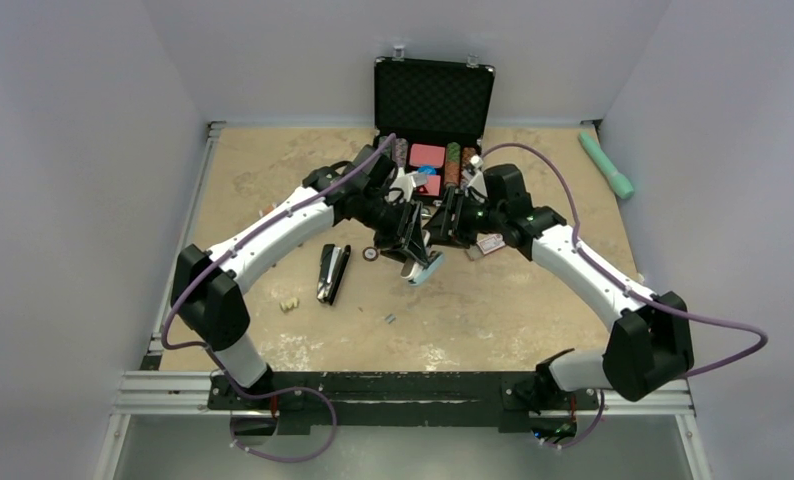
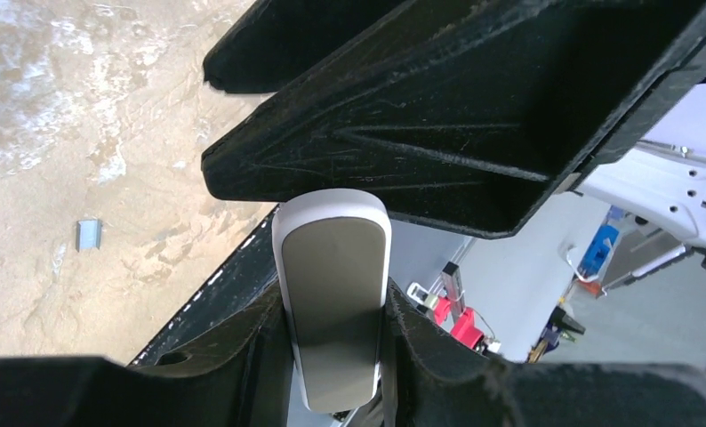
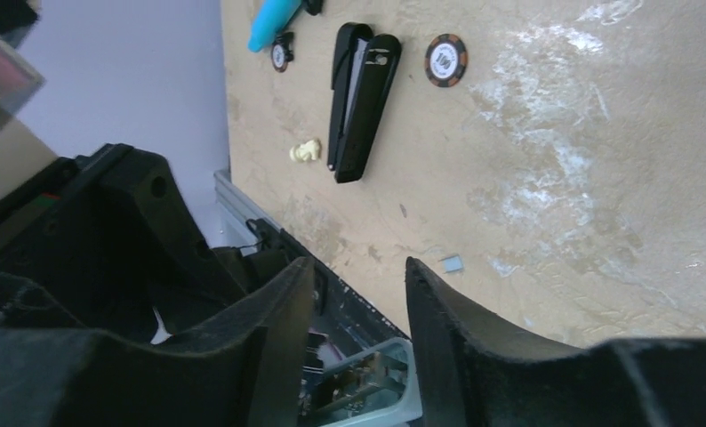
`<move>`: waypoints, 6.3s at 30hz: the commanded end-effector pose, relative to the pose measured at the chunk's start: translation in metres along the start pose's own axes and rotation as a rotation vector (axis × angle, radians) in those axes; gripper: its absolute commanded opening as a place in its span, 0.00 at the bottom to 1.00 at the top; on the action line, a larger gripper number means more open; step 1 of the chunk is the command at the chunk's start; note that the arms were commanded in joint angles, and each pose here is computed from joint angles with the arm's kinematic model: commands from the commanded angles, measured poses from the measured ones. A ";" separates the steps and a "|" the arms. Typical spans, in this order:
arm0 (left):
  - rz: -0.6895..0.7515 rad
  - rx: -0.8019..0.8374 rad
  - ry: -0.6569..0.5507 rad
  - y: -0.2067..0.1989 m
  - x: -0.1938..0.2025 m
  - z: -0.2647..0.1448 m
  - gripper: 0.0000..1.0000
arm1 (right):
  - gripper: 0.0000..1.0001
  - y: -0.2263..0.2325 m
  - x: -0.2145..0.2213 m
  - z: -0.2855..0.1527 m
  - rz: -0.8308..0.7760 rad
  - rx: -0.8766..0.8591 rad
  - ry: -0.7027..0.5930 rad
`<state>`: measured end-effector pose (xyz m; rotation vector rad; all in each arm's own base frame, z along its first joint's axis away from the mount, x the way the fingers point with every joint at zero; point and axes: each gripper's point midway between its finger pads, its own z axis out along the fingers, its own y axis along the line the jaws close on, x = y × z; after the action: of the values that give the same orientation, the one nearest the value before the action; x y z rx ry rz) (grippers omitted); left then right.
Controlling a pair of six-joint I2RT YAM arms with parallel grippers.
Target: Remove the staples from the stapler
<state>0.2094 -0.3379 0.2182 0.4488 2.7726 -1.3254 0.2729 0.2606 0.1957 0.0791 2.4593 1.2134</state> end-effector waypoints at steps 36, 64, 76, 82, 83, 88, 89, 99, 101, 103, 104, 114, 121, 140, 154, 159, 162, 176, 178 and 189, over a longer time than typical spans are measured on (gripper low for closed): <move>-0.347 -0.732 -0.202 0.137 -0.059 0.030 0.00 | 0.24 -0.038 0.115 0.056 0.301 -0.115 0.419; -0.088 -1.395 -0.511 0.197 -0.113 -0.042 0.00 | 0.00 -0.104 0.196 0.044 0.504 0.008 0.627; -0.028 -1.207 -0.308 0.211 -0.089 0.016 0.00 | 0.00 -0.086 0.169 0.051 0.407 0.024 0.609; -0.038 -1.040 -0.312 0.163 -0.087 0.004 0.00 | 0.00 -0.084 0.154 0.044 0.312 0.080 0.545; -0.039 -0.997 -0.307 0.154 -0.084 0.004 0.00 | 0.00 -0.080 0.145 0.041 0.282 0.085 0.513; -0.057 -0.754 -0.220 0.115 -0.057 0.010 0.00 | 0.00 -0.053 0.088 0.020 0.138 0.020 0.336; -0.070 -0.738 -0.195 0.111 -0.050 0.008 0.00 | 0.00 -0.050 0.075 0.013 0.103 0.022 0.292; 0.061 -0.633 -0.230 0.088 -0.039 -0.020 0.00 | 0.63 -0.057 0.021 -0.018 -0.092 0.186 0.110; 0.096 -0.648 -0.239 0.087 -0.048 -0.026 0.00 | 0.62 -0.060 0.025 -0.018 -0.072 0.188 0.108; 0.091 -0.661 -0.158 0.088 -0.049 -0.023 0.00 | 0.61 -0.058 0.032 -0.018 -0.057 0.155 0.112; 0.099 -0.654 -0.131 0.085 -0.050 -0.020 0.00 | 0.61 -0.056 0.032 -0.017 -0.047 0.137 0.101; 0.197 -0.308 -0.164 0.016 -0.052 -0.017 0.00 | 0.47 -0.014 0.017 -0.011 0.000 -0.069 0.047; 0.281 -0.196 -0.243 -0.016 -0.056 -0.041 0.00 | 0.56 0.035 -0.007 -0.043 0.075 -0.217 -0.065; 0.264 0.087 -0.448 -0.088 -0.077 -0.078 0.00 | 0.44 0.074 0.001 -0.061 0.071 -0.349 -0.065; 0.012 0.199 -0.677 -0.102 -0.108 -0.103 0.00 | 0.39 0.114 0.006 -0.084 0.161 -0.414 -0.120; -0.122 0.270 -0.723 -0.095 -0.114 -0.103 0.00 | 0.37 0.126 0.002 -0.098 0.179 -0.437 -0.157; -0.168 0.284 -0.731 -0.090 -0.115 -0.100 0.00 | 0.37 0.131 0.002 -0.104 0.183 -0.448 -0.164; -0.317 0.429 -0.769 -0.082 -0.127 -0.102 0.00 | 0.33 0.151 0.000 -0.119 0.201 -0.461 -0.184; -0.321 0.527 -0.751 -0.084 -0.131 -0.098 0.00 | 0.32 0.162 0.000 -0.126 0.192 -0.470 -0.194; -0.264 0.601 -0.741 -0.094 -0.137 -0.100 0.00 | 0.30 0.190 -0.002 -0.133 0.167 -0.461 -0.196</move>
<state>0.3018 -0.3522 0.3742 -0.3293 1.9315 -1.9028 0.2318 0.2634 0.3643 0.4529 2.0717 1.5631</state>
